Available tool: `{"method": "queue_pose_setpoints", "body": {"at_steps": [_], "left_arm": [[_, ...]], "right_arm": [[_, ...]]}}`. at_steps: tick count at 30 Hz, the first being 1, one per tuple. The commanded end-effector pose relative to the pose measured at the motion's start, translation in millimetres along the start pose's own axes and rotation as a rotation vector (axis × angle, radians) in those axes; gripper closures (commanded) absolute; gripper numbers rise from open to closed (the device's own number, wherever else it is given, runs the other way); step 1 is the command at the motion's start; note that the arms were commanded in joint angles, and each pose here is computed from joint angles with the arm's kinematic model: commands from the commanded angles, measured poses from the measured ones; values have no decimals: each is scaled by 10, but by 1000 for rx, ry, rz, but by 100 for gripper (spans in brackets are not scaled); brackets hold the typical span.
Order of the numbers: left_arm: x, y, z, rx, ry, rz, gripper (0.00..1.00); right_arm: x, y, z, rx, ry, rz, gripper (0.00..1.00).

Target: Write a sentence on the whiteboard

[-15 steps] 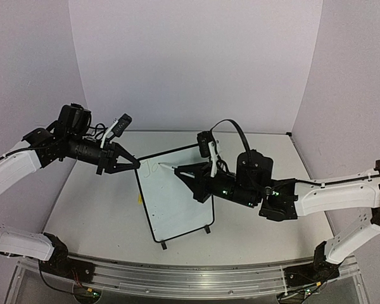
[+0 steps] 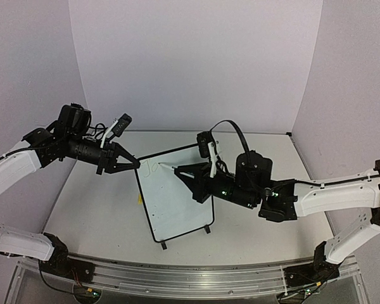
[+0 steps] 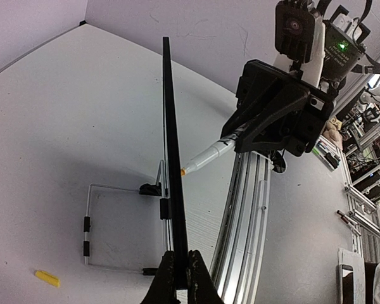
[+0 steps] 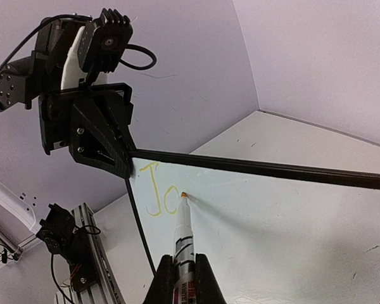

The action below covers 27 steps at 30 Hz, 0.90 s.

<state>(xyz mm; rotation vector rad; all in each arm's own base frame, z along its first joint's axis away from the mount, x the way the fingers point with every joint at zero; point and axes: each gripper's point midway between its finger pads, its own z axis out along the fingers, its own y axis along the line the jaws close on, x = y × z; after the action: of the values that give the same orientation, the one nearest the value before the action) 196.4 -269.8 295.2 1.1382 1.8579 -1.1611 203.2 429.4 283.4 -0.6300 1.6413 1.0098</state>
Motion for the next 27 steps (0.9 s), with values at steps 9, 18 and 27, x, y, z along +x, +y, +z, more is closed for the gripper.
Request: {"method": "queue_pose_setpoints", "body": {"at_steps": [9,18,27], "left_arm": [[-63,-109,-30,38,-25,32,100],[-61,-108,-26,40,-24,32,100],[-56,-107,-23,41,-23,30,100]], "right_arm": [[9,-140,-81,67,-12,29,100],[1,-136,-112,64,-11,34,100],[-97,27,-192,-22,-19,41,100]]}}
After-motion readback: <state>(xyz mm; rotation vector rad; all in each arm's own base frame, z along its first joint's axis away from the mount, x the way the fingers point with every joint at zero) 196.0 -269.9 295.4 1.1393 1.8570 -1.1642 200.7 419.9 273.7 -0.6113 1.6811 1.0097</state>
